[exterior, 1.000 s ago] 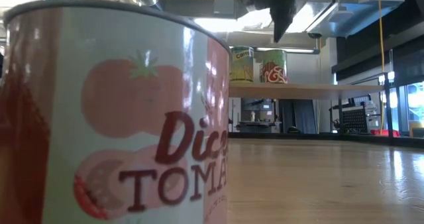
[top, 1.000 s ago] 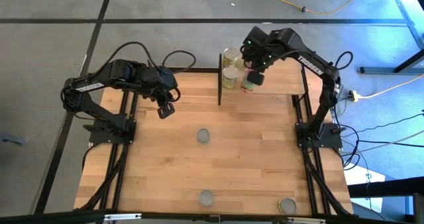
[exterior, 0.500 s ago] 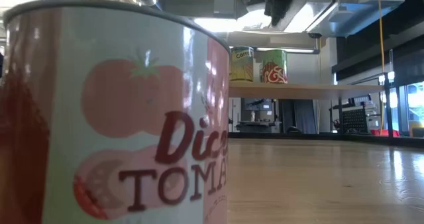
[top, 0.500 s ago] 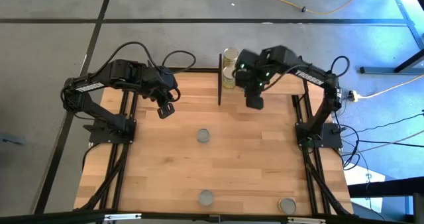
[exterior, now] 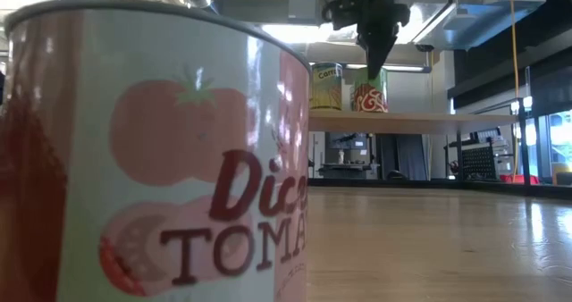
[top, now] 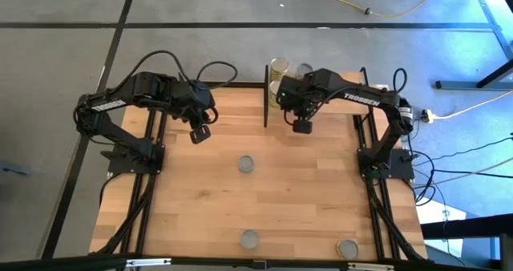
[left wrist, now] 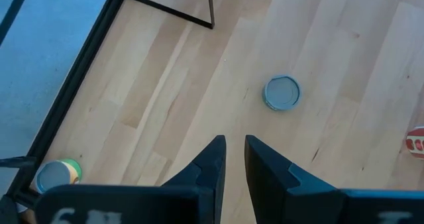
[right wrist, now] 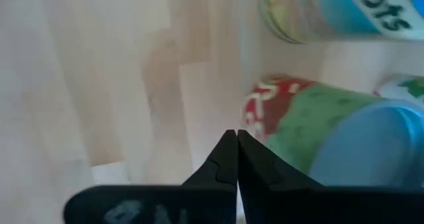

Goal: Pick and place cans onto a shelf
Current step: Put the green and red can on the shelf, then move the white and orange can to the middle of the table

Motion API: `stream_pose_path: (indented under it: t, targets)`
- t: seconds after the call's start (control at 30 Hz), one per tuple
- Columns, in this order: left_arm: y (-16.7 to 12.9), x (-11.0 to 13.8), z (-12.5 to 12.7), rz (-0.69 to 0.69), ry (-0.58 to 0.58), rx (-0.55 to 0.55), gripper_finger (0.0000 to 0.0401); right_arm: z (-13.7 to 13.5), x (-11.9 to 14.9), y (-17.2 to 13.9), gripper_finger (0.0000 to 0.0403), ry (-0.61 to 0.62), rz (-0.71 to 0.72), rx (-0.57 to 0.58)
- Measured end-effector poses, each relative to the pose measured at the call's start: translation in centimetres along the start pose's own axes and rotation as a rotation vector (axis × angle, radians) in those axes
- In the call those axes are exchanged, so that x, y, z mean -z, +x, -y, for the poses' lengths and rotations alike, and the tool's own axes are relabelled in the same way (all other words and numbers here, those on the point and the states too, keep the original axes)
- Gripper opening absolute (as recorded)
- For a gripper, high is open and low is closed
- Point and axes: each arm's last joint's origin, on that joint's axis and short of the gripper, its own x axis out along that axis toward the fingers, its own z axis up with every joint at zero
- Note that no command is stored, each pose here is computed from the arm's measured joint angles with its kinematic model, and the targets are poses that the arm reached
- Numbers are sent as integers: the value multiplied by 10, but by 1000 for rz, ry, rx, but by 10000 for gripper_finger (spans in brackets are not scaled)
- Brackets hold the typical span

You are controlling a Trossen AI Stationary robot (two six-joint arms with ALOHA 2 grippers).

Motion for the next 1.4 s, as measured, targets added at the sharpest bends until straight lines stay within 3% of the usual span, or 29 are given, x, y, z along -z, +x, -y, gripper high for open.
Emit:
stream_pose_path:
  t: [0.37,0.57,0.8,0.93,1.0,1.1,1.23,1.4]
  targets:
    - [0,0,0,0,0,0,50,18,1,3,0,54,11,76]
    - [0,0,0,0,0,0,50,16,1,-2,0,22,18,11]
    - [0,0,0,-1,11,0,50,3,4,-54,0,-29,115,-105]
    - [0,0,1,-3,108,8,50,1,12,-90,0,-36,252,-205]
    - [0,1,3,-11,153,48,50,-1,23,-112,0,-49,336,-289]
    - [-1,2,6,-24,218,124,50,-4,43,-137,0,-13,417,-312]
    - [-1,3,10,-30,301,195,50,-14,70,-154,0,-48,472,-356]
    - [-3,5,19,-17,404,288,50,-30,95,-166,0,15,501,-402]
